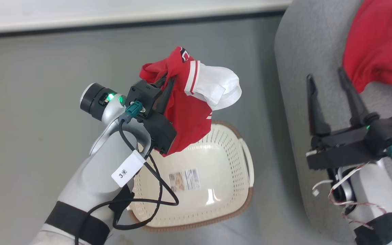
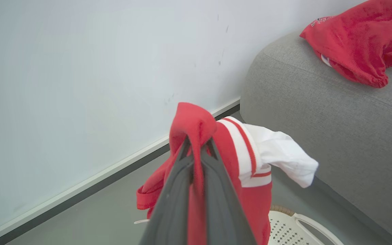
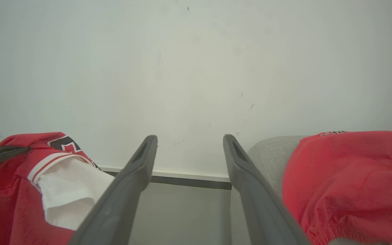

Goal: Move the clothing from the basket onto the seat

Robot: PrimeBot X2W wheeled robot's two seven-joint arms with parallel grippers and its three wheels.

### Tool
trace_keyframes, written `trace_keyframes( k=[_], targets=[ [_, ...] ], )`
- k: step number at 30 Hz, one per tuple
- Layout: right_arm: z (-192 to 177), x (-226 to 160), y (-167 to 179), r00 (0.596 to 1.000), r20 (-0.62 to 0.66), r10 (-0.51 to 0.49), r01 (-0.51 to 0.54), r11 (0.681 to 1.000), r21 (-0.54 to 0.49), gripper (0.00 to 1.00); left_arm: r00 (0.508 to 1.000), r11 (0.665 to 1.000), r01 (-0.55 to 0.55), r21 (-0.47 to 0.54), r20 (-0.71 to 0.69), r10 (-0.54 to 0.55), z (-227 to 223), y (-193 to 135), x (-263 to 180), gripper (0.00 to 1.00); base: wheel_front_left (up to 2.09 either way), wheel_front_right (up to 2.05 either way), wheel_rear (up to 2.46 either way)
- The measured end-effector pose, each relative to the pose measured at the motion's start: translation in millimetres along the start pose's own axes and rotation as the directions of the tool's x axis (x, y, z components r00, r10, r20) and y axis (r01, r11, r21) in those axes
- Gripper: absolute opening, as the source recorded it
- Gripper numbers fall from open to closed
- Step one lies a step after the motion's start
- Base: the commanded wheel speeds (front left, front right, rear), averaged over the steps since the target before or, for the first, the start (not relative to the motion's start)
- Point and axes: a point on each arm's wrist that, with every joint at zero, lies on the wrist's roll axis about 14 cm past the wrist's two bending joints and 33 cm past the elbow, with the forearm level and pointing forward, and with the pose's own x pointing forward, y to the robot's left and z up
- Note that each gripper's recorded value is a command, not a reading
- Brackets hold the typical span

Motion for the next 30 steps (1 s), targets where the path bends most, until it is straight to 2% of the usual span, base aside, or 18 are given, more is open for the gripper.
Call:
trace_keyframes(
  k=[13,30],
  targets=[
    [27.3,-42.1,31.1,0.998,0.011,0.054,-0.055,0.998,0.030,1.00,0.988,0.995,0.015,0.094,0.153,-0.030,86.2,-22.2,-30.7,0.00,0.00,0.00,0.00],
    [46.6,-105.0,92.9,0.980,0.023,0.197,-0.197,0.979,0.049,1.00,0.957,0.986,0.078,0.148,0.265,-0.115,139.1,-82.4,-89.4,0.00,0.00,0.00,0.00]
  ],
)
